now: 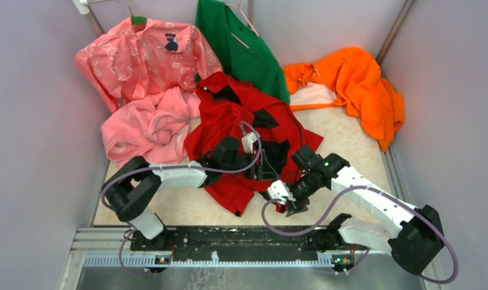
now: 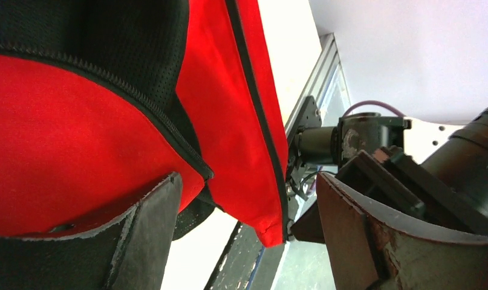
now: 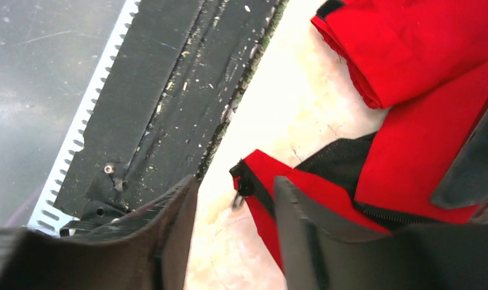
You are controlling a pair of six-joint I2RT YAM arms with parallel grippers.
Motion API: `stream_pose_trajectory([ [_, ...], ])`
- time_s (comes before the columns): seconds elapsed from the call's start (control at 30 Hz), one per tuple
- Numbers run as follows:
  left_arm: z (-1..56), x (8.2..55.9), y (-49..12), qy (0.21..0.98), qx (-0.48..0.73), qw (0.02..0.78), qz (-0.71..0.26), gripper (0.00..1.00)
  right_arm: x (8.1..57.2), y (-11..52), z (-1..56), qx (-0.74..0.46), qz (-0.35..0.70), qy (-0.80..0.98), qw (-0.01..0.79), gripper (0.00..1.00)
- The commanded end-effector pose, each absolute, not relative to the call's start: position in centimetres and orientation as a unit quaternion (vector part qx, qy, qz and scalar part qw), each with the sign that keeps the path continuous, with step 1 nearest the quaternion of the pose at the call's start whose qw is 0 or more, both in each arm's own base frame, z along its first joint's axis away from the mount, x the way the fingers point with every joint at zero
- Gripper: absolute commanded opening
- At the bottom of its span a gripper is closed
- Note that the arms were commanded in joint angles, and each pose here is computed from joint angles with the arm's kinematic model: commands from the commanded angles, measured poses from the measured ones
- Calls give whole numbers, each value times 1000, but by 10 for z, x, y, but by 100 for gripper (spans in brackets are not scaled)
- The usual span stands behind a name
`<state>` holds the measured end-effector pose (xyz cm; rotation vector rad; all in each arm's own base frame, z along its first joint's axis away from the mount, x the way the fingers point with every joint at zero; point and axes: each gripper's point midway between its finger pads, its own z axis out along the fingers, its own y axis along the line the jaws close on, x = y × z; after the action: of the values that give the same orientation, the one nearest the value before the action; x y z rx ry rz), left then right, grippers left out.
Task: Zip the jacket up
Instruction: Pick up the jacket from the center of the board.
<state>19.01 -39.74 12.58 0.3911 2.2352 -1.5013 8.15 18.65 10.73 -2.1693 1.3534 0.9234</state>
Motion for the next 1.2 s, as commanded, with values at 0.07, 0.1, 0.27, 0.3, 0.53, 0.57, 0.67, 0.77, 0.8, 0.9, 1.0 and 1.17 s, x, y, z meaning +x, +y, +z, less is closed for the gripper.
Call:
stream_pose_trajectory([
  [0.07, 121, 180, -404, 797, 177, 197, -543, 86, 83, 190, 144, -737, 373, 503, 254, 57],
  [0.1, 122, 180, -402, 796, 180, 202, -541, 86, 89, 188, 153, -722, 379, 511, 271, 57],
  [0.27, 135, 179, -403, 781, 217, 244, -533, 86, 130, 171, 200, -600, 421, 568, 374, 57],
  [0.3, 141, 178, -406, 774, 233, 259, -528, 86, 144, 164, 206, -568, 420, 589, 394, 57],
  [0.53, 146, 174, -422, 797, 275, 365, -396, 85, 246, 80, 219, -259, 389, 744, 477, 56],
  [0.57, 142, 178, -422, 817, 258, 370, -360, 84, 249, 73, 212, -240, 381, 757, 474, 56],
  [0.67, 128, 173, -432, 852, 247, 368, -278, 87, 255, 63, 205, -211, 361, 775, 473, 57],
  [0.77, 110, 174, -438, 879, 235, 364, -201, 88, 255, 61, 205, -208, 350, 777, 480, 63],
  [0.8, 111, 177, -443, 884, 231, 362, -183, 87, 255, 61, 205, -208, 347, 777, 483, 65],
  [0.9, 90, 177, -449, 901, 241, 333, -139, 79, 254, 61, 204, -208, 344, 777, 484, 68],
  [1.0, 83, 176, -456, 903, 253, 322, -131, 75, 254, 61, 204, -208, 345, 776, 485, 68],
  [1.17, 70, 181, -454, 903, 266, 321, -104, 72, 253, 62, 206, -210, 348, 774, 485, 68],
])
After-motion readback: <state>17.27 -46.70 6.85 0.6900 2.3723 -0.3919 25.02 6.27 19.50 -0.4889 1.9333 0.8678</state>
